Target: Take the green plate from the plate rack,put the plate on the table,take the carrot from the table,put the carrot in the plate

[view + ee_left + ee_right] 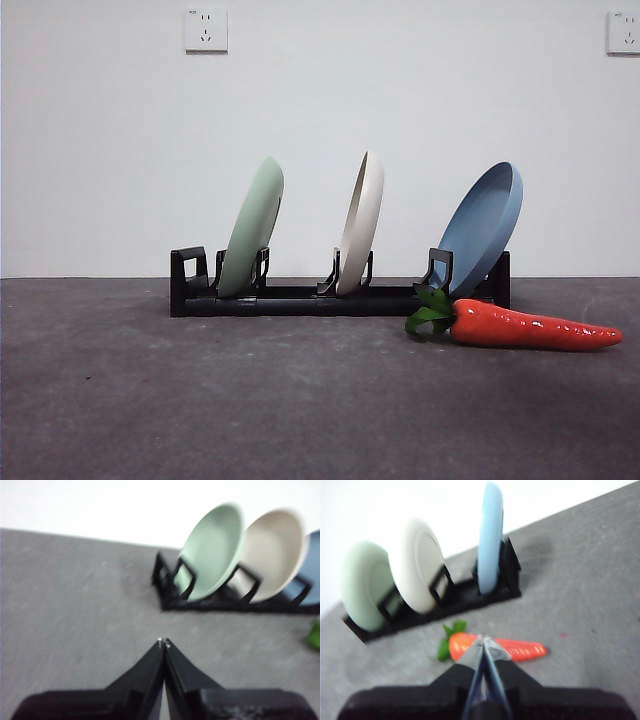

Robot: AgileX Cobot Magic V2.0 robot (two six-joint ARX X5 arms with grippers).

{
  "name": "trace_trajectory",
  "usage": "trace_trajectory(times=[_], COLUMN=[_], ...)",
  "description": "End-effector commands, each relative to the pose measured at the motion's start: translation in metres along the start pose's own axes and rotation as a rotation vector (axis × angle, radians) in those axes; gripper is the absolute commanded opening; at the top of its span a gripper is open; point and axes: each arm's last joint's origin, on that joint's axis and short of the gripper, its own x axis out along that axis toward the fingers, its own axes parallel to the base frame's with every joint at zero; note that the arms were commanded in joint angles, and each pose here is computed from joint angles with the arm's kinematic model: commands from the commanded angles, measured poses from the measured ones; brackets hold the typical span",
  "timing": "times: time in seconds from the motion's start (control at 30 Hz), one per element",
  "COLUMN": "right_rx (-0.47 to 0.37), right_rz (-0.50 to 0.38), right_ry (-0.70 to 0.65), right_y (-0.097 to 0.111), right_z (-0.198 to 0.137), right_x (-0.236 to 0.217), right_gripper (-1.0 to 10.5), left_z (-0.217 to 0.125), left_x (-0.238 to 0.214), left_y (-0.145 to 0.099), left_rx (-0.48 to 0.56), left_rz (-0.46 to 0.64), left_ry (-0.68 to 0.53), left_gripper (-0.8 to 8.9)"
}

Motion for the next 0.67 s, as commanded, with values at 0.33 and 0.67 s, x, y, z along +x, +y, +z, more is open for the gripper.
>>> trace_trajectory(times=[0.33, 0.67], right_rx=[-0.057, -0.263], right_rz=[0.151, 0.251], right_ry=[0.098, 0.449], right_y=[0.039, 0.068], right_z=[0.078, 0.136], right_x=[-0.015, -0.014], right_gripper=[-0.1, -0.1], left_z=[0.081, 0.128], left_x=[-0.028, -0.036], left_y=[-0.024, -0.04], left_rx=[-0.032, 0.026], left_rz=[-0.139, -0.322], left_ry=[0.012, 0.225], left_gripper=[-0.07, -0.07])
